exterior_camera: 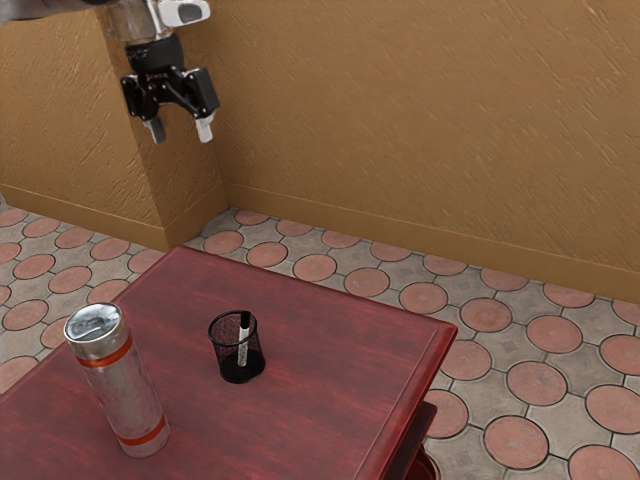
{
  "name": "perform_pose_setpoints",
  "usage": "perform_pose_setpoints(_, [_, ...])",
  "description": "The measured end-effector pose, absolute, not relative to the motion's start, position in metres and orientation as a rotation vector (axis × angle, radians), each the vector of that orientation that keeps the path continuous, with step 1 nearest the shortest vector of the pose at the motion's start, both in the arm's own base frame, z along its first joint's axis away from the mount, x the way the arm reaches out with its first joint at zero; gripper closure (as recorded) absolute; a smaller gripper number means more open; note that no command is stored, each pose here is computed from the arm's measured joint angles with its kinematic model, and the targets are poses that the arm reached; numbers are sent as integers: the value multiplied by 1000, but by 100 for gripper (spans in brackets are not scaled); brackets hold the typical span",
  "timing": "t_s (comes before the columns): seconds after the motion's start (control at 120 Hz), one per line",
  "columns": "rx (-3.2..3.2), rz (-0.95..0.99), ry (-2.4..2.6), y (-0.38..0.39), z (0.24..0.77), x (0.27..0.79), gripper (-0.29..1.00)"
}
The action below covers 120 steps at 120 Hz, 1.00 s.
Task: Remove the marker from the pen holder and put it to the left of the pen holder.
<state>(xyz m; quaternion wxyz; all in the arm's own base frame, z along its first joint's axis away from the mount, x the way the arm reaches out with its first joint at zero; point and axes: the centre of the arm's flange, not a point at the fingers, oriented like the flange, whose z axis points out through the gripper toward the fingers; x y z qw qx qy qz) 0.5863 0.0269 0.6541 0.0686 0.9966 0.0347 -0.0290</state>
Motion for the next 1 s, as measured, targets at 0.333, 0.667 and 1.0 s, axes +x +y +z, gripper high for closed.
perform_pose_setpoints(0.333, [3052, -464, 168, 10, 473, 685, 2])
perform_pose_setpoints(0.667, [2933, -810, 302, -12, 358, 698, 2])
perform_pose_setpoints(1.0, [2850, -1144, 356, -45, 311, 673, 6])
